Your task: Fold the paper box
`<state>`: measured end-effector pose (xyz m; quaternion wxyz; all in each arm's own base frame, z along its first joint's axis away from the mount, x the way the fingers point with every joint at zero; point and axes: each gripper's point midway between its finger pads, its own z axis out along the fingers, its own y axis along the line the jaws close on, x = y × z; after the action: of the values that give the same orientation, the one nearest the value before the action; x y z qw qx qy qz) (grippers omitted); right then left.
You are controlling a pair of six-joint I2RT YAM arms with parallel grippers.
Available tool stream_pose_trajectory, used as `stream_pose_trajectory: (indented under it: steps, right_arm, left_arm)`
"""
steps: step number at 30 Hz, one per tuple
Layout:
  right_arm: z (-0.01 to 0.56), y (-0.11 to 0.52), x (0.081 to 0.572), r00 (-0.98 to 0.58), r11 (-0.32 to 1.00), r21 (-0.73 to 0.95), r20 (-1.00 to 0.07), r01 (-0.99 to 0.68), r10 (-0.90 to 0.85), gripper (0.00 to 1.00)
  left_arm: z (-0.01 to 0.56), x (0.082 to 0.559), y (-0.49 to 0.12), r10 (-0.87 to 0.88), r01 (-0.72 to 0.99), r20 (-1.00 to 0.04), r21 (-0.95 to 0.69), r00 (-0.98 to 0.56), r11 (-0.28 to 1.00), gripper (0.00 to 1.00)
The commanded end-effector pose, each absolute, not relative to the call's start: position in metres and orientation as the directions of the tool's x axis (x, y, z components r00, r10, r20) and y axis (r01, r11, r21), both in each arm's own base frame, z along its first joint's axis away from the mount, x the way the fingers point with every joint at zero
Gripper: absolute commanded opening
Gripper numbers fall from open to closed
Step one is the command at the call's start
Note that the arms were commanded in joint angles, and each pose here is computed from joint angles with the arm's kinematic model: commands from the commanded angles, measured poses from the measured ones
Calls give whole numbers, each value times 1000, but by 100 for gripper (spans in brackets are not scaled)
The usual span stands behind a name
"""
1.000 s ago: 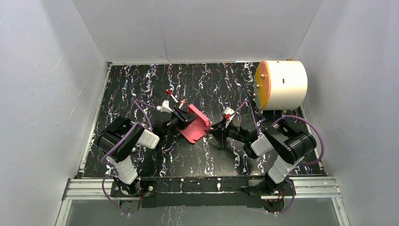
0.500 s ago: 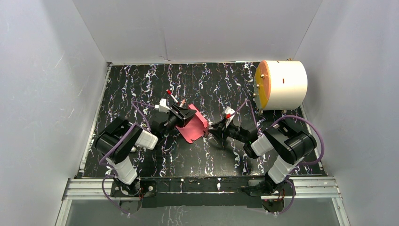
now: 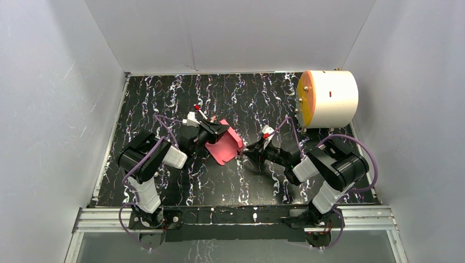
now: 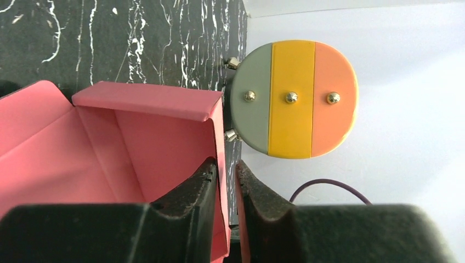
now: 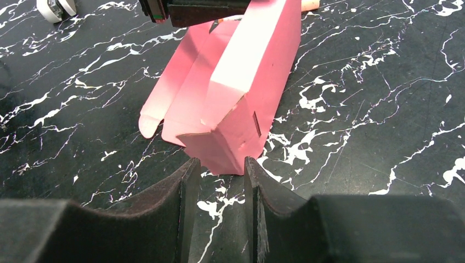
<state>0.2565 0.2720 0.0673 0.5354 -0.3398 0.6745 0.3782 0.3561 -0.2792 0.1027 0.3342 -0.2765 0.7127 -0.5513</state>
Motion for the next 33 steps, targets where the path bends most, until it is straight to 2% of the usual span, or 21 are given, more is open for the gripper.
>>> stream_pose_trajectory:
  steps: [1, 4, 9, 23, 33]
  right_arm:
    - [87, 281, 264, -111, 451, 88, -993, -888, -26, 42]
    - [85, 284, 264, -116, 436, 94, -993, -895, -24, 39]
    - [88, 287, 266, -107, 431, 89, -994, -898, -16, 36]
    - [92, 312, 270, -54, 383, 38, -998, -923, -32, 31]
    - [92, 320, 287, 24, 542, -51, -998, -839, -57, 31]
  left_arm:
    - [122, 361, -280, -778, 6, -132, -987, -614, 163, 14]
    - [124, 358, -278, -786, 5, -115, -990, -608, 141, 7]
    - [122, 354, -274, -794, -11, -90, -993, -601, 121, 1]
    - [114, 339, -258, -822, -63, -41, -994, -567, 92, 0]
    - [111, 325, -254, -839, -89, -15, -993, -544, 76, 0]
